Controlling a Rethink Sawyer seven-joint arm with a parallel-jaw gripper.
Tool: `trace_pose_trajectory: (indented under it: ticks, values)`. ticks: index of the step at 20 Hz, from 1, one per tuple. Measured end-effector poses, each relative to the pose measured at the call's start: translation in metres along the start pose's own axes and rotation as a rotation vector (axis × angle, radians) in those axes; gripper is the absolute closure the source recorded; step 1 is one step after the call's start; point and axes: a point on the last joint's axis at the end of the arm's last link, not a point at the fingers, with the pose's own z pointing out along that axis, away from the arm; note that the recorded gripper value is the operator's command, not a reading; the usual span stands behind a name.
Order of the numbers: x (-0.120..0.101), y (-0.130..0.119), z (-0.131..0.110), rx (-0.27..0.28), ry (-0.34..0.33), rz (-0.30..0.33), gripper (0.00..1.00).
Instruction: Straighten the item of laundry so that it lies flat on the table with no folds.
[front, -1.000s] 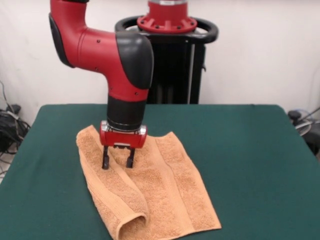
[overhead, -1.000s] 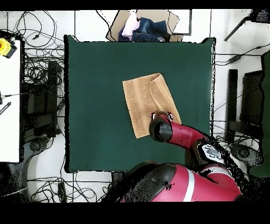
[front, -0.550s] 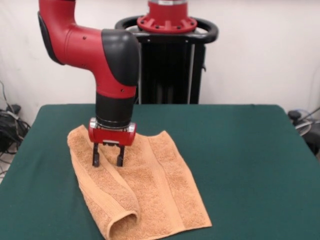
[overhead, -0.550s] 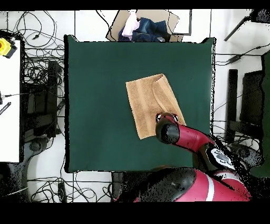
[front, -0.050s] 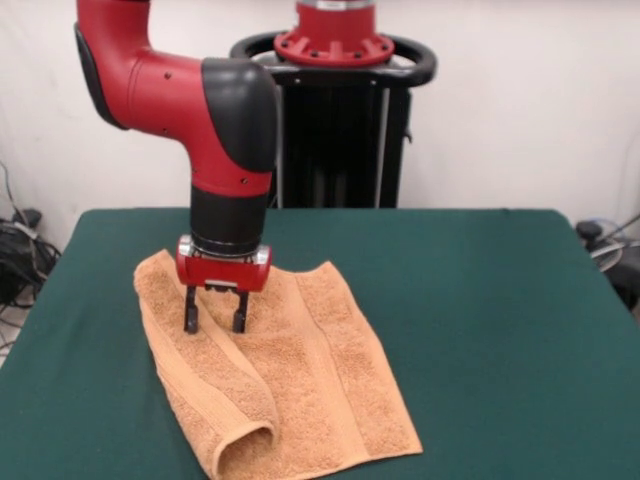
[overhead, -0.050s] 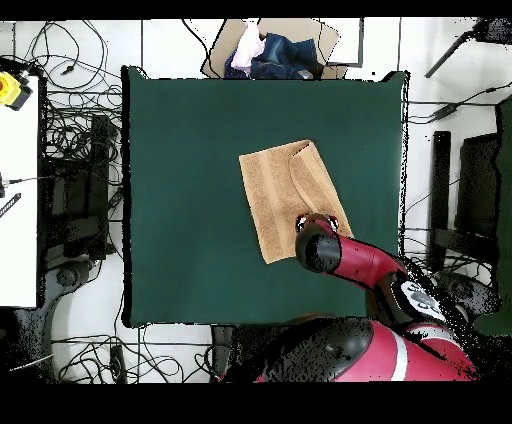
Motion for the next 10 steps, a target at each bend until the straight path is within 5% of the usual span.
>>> trace_pose_trajectory:
  ticks: [10]
  values:
    - [0.0010, 0.0000, 0.0000, 0.000, -0.005, 0.002, 0.00]
